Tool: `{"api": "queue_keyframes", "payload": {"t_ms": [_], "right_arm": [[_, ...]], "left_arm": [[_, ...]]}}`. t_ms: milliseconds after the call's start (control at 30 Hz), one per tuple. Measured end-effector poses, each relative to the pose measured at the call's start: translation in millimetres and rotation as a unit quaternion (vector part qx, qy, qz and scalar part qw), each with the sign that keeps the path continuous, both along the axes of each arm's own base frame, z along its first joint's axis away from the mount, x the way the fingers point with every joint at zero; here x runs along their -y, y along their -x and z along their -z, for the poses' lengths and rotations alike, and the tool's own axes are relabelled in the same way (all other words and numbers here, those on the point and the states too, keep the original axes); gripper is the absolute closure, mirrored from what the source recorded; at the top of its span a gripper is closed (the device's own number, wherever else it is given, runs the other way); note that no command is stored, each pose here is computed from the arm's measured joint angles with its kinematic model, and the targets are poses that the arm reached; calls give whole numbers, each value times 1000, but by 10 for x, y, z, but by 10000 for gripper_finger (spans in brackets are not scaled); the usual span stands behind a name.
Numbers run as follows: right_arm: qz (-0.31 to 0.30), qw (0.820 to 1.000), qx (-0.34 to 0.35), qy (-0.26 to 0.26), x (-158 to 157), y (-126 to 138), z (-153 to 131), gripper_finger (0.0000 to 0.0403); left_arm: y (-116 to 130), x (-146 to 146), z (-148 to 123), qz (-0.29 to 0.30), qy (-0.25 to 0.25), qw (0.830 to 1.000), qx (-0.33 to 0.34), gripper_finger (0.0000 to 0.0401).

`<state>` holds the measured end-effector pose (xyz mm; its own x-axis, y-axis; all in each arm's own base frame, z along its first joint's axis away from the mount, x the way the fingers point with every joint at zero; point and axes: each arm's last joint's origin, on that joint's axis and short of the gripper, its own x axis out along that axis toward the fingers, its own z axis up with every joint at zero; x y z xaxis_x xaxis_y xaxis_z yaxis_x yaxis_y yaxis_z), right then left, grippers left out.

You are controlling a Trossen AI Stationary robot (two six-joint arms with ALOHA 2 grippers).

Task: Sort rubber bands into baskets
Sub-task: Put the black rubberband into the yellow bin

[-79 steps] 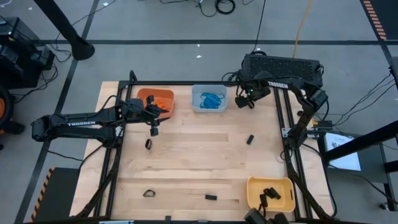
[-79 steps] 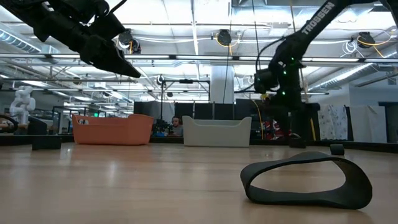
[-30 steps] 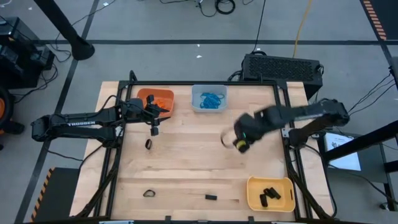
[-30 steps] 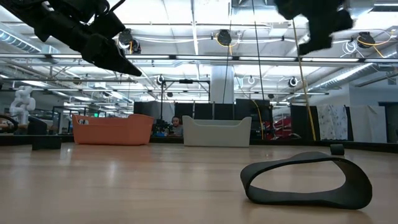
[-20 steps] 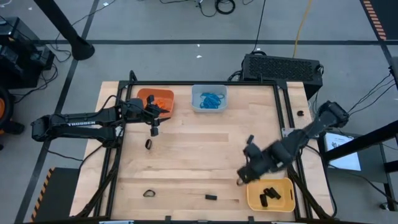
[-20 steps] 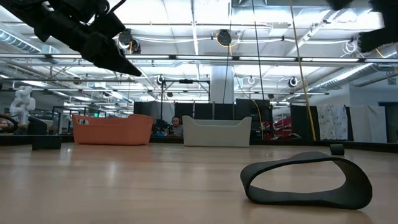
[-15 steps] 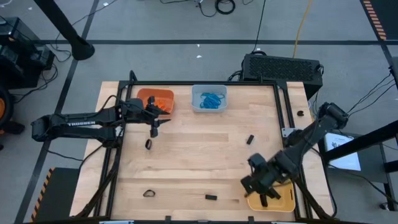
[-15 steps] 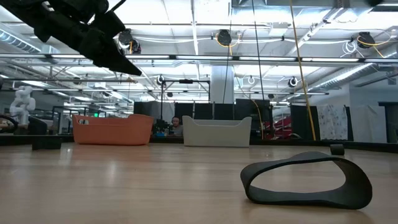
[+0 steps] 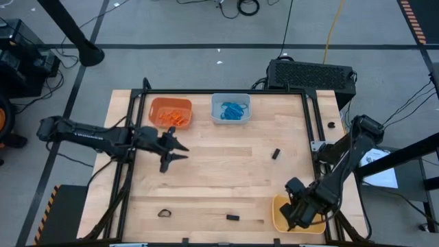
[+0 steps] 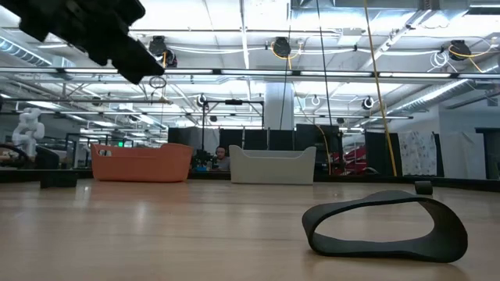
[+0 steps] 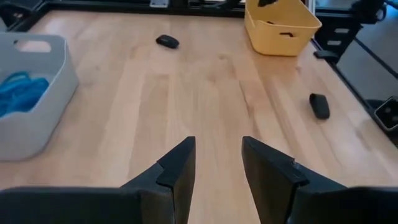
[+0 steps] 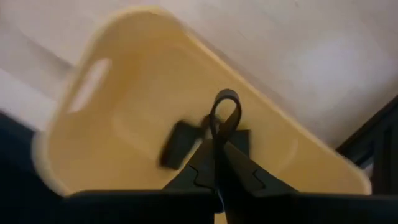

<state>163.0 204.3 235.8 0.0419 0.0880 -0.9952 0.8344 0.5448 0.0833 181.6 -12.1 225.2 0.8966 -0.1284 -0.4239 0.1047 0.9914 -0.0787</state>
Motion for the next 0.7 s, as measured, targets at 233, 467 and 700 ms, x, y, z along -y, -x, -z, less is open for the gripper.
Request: {"api": "queue_keyframes", "payload": {"t_ms": [233, 467, 700], "right_arm": [[-42, 999, 9, -10, -17, 24, 151, 369], [-45, 998, 30, -33, -67, -11, 143, 325], [-54, 998, 9, -33, -161, -6, 257, 277]], "left_arm": [[65, 311, 34, -21, 59, 998, -28, 263], [200, 505, 186, -73, 113, 984, -117, 263], [265, 489, 465, -214, 142, 938, -233, 263]]}}
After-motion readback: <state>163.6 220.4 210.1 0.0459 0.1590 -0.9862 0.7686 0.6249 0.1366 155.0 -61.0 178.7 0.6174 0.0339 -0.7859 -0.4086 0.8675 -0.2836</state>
